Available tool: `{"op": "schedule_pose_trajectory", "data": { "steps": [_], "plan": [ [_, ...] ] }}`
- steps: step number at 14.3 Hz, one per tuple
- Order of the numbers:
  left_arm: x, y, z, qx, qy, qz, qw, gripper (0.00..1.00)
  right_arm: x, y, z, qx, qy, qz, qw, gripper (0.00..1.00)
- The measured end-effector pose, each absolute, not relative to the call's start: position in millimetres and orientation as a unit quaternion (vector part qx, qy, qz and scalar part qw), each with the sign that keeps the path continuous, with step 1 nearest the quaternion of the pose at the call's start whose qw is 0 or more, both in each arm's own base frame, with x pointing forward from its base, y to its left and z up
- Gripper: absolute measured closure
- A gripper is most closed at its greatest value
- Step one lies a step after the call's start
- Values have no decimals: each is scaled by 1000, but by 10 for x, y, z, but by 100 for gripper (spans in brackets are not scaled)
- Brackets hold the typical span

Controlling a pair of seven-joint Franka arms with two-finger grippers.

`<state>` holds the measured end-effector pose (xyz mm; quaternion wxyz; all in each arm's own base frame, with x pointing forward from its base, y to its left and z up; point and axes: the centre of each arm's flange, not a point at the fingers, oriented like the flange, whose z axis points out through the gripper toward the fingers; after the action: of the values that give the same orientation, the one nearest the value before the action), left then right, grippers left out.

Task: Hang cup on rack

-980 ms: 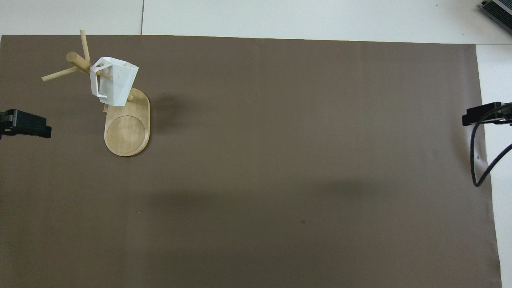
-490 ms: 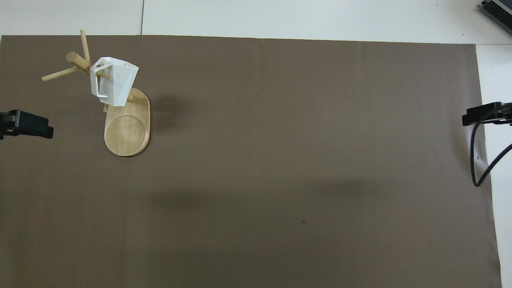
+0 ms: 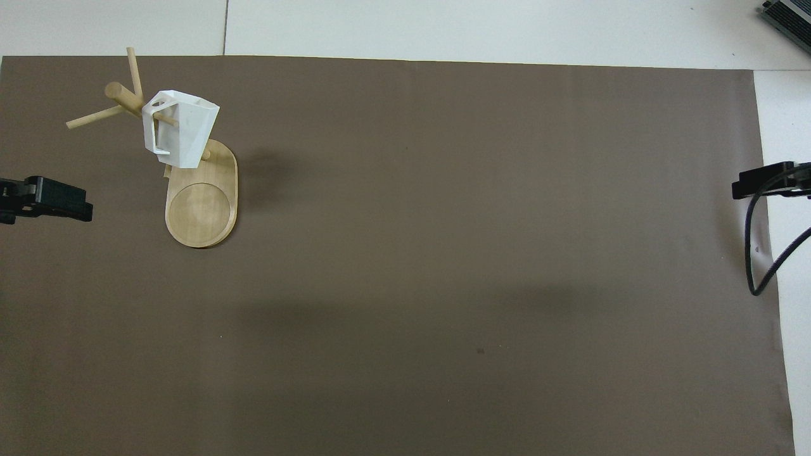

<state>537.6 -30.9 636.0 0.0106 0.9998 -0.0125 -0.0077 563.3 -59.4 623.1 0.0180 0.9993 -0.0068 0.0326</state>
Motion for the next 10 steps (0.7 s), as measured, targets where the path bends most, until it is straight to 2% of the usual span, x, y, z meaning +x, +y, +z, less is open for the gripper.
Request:
{"op": "schedule_pose_trajectory", "data": {
  "steps": [10],
  "plan": [
    [5367,-317,6319,1000,-13,-12,10,0,5633,-594,6231,999,-7,33,18,0]
  ]
}}
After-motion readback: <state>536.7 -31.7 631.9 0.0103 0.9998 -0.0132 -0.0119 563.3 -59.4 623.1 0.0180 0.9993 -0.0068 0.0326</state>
